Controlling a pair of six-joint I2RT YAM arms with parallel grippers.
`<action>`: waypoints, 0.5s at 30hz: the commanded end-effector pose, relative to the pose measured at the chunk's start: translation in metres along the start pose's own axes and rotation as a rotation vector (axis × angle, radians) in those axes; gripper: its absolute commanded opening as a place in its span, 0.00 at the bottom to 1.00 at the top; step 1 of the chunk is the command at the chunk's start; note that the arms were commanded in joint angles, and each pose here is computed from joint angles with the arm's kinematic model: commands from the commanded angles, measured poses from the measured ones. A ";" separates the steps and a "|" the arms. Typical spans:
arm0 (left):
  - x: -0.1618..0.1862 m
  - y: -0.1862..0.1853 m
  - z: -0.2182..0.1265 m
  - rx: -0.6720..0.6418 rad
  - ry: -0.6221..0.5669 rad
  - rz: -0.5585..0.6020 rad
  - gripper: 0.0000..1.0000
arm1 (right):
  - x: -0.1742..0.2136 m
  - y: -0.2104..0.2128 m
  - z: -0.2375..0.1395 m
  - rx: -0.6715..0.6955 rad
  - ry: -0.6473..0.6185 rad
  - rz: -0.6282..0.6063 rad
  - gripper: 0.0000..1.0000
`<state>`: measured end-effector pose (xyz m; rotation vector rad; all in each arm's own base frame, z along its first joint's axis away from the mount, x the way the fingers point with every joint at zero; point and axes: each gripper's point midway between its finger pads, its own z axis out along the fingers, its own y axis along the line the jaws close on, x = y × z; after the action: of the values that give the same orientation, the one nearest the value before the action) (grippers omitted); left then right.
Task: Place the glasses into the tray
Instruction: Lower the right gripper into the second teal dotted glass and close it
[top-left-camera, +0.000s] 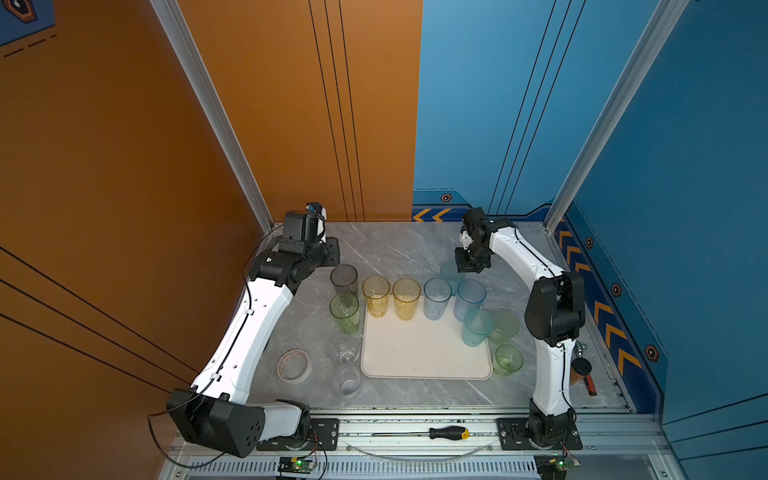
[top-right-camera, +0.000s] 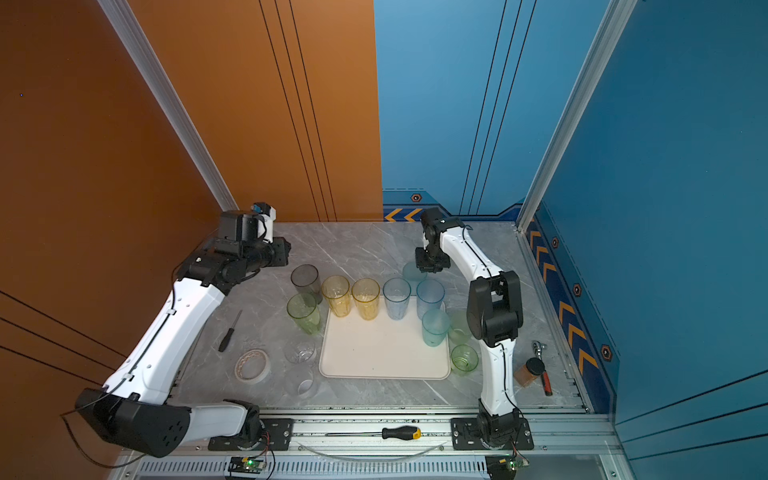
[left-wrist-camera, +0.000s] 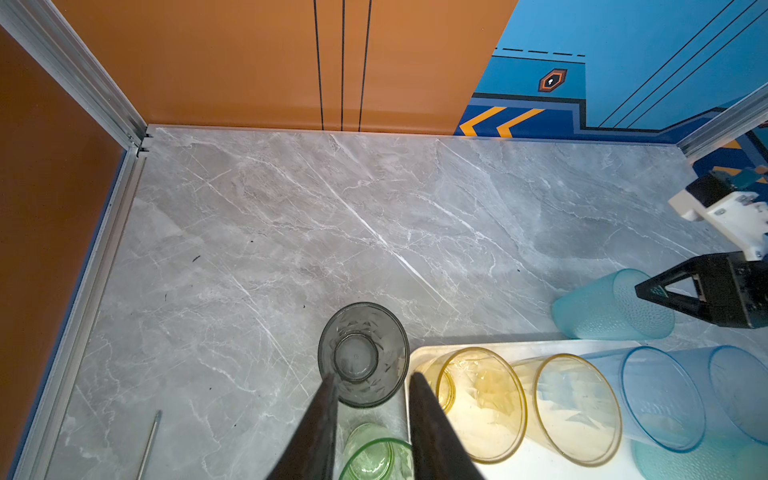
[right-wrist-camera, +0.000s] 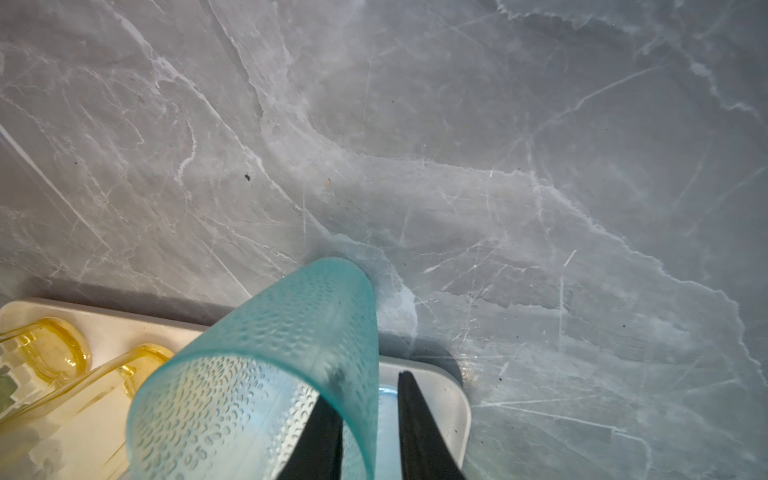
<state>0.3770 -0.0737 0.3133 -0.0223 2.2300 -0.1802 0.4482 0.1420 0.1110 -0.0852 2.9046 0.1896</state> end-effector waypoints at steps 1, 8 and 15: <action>-0.001 0.000 0.001 0.012 -0.005 -0.015 0.31 | 0.002 0.000 -0.003 0.017 0.012 -0.023 0.20; 0.001 0.001 0.004 0.012 0.002 -0.016 0.31 | 0.000 0.004 -0.003 0.020 0.006 -0.040 0.10; 0.001 0.001 0.002 0.014 -0.001 -0.016 0.31 | -0.006 0.006 -0.012 0.048 -0.034 -0.060 0.02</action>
<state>0.3777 -0.0739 0.3135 -0.0226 2.2266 -0.1816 0.4471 0.1471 0.1108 -0.1385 2.9004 0.1497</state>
